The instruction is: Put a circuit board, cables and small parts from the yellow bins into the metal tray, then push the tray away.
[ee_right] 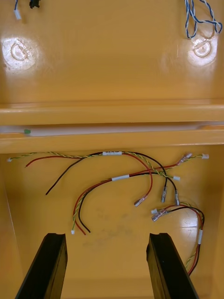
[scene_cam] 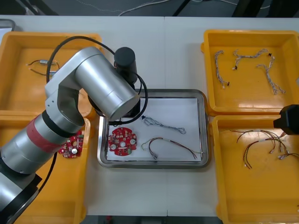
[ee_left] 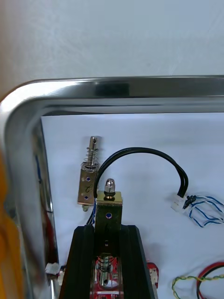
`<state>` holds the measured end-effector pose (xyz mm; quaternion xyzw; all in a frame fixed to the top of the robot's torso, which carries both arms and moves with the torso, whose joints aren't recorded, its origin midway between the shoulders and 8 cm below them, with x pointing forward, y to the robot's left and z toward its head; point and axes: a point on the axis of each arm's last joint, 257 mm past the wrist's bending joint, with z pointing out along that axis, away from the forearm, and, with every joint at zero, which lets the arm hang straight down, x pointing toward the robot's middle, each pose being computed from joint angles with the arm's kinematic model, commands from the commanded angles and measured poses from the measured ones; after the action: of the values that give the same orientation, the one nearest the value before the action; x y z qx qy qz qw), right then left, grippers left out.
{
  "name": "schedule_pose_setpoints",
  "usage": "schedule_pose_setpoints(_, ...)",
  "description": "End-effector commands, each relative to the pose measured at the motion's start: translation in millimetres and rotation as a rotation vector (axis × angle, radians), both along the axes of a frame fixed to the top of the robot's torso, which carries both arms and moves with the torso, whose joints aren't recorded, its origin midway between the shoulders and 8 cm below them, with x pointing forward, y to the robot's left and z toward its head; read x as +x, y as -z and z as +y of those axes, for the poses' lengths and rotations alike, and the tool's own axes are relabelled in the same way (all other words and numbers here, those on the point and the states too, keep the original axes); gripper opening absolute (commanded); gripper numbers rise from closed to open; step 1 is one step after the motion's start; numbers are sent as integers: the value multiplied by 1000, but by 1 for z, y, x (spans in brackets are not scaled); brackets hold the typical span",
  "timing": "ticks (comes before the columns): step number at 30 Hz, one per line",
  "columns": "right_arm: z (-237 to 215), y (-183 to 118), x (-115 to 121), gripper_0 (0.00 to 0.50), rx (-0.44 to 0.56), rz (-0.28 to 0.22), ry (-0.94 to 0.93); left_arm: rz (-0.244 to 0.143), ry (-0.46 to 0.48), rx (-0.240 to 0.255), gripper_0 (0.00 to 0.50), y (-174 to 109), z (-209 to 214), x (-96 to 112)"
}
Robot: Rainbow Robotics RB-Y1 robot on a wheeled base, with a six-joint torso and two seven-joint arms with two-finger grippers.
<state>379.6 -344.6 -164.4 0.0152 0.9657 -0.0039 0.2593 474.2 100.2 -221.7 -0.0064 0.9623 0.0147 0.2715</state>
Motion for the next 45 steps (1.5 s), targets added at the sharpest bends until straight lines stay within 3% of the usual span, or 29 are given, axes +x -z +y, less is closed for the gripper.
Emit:
schedule_pose_setpoints(1, -14, -15, -2, 500, -25, -33, 34, -49, 105, 31, 0, -5, -30, 10)
schedule_pose_setpoints(18, -14, -15, -2, 500, -25, -33, 34, -57, 143, 37, 0, 13, -42, 14)
schedule_pose_setpoints(19, -14, -15, -2, 500, -25, -33, 34, -56, 142, 38, 17, 14, -42, 14)
schedule_pose_setpoints(21, -14, -15, -2, 500, -25, -33, 34, -60, 139, 40, 214, 13, -41, 15)
schedule_pose_setpoints(22, -14, -15, -2, 500, -25, -33, 34, -60, 140, 39, 266, 13, -42, 15)
schedule_pose_setpoints(23, -14, -15, -2, 500, -25, -33, 34, -60, 138, 38, 390, 13, -42, 15)
schedule_pose_setpoints(24, -14, -15, -2, 500, -25, -33, 34, -62, 137, 37, 444, 12, -41, 15)
schedule_pose_setpoints(26, -14, -15, -2, 500, -25, -33, 34, -64, 133, 34, 496, 10, -40, 17)
schedule_pose_setpoints(32, -14, -15, -2, 500, -25, -33, 34, -70, 121, 18, 500, -5, -33, 18)
schedule_pose_setpoints(35, -14, -15, -2, 500, -25, -33, 34, -56, 121, 8, 500, -21, -28, 13)
schedule_pose_setpoints(42, -14, -15, -2, 500, -25, -33, 34, 21, 110, -8, 500, -66, -4, -2)
schedule_pose_setpoints(45, -14, -15, -2, 500, -25, -33, 34, 19, 108, -27, 500, -84, 6, -3)
